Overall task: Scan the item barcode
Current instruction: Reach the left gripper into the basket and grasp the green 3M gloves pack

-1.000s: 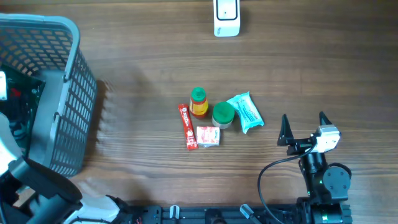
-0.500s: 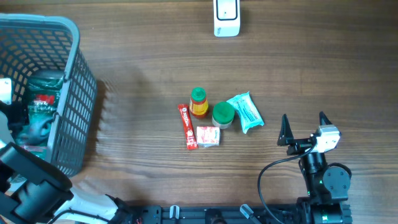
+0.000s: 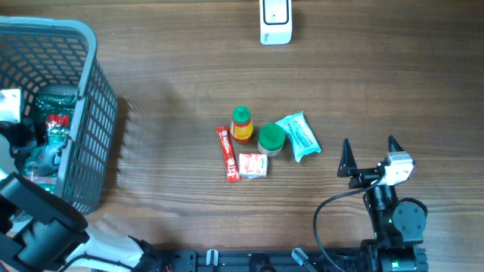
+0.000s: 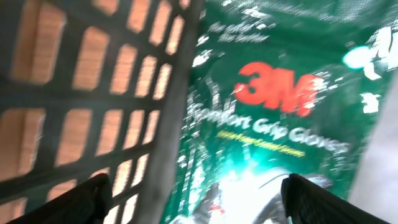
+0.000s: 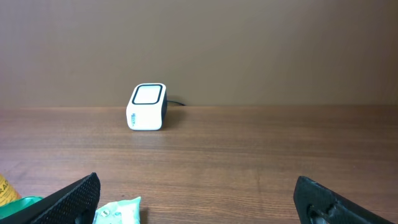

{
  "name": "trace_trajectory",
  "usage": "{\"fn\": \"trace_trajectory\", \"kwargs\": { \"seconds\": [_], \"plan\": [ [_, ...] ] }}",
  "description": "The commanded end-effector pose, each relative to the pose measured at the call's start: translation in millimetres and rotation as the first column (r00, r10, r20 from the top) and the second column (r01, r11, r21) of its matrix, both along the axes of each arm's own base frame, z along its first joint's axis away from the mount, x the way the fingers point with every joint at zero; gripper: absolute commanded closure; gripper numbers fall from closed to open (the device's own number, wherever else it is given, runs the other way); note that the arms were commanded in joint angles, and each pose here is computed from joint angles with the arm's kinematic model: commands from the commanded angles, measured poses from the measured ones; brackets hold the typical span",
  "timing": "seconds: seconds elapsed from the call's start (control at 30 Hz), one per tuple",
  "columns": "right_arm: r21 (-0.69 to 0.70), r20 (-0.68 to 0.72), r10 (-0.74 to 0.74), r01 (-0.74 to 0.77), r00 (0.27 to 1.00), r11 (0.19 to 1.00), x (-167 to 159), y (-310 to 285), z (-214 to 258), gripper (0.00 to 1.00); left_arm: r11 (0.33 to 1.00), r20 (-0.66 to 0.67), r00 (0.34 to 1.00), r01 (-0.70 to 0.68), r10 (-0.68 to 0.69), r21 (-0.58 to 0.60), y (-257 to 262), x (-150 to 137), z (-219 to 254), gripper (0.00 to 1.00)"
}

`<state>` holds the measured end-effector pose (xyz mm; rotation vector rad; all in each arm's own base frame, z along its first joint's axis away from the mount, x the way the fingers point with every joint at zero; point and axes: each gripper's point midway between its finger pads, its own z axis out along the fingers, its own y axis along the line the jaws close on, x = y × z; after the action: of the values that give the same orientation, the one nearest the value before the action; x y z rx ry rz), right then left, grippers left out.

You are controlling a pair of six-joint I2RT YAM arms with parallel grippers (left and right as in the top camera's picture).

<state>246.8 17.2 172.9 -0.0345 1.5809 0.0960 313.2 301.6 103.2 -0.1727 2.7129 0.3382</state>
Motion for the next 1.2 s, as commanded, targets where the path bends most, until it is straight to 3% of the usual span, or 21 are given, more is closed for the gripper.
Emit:
{"fn": "trace_trajectory", "kwargs": {
  "seconds": [0.0, 0.07, 0.23, 0.8, 1.07, 1.17],
  "plan": [
    [-0.012, 0.010, 0.011, -0.011, 1.000, 1.000, -0.6, 2.1, 1.7, 0.00, 0.994, 0.021, 0.996, 0.089, -0.088, -0.070, -27.8, 22.2, -11.3, 0.05],
    [-0.012, 0.010, 0.011, -0.011, 1.000, 1.000, -0.6, 2.1, 1.7, 0.00, 0.991, -0.004, 0.993, 0.114, -0.115, -0.067, -36.9, 29.4, -18.5, 0.01],
    [-0.012, 0.010, 0.012, -0.011, 1.000, 1.000, -0.6, 2.2, 1.7, 0.00, 0.992, -0.177, 0.977, 0.121, -0.115, 0.020, -40.0, 28.2, -44.4, 0.00],
    [-0.012, 0.010, 0.012, -0.011, 1.000, 1.000, -0.6, 2.2, 1.7, 0.00, 0.976, -0.345, 0.915, 0.179, -0.210, -0.121, -82.8, -21.6, -111.3, 0.00],
    [-0.012, 0.010, 0.012, -0.011, 1.000, 1.000, -0.6, 2.2, 1.7, 0.00, 0.990, -0.485, 0.863, 0.132, -0.140, -0.049, -72.1, -55.4, -119.1, 0.00],
    [-0.012, 0.010, 0.012, -0.011, 1.000, 1.000, -0.6, 2.2, 1.7, 0.00, 1.000, -0.470, 0.883, -0.009, -0.004, -0.024, -70.5, -58.3, -118.6, 0.00]
  ]
}}
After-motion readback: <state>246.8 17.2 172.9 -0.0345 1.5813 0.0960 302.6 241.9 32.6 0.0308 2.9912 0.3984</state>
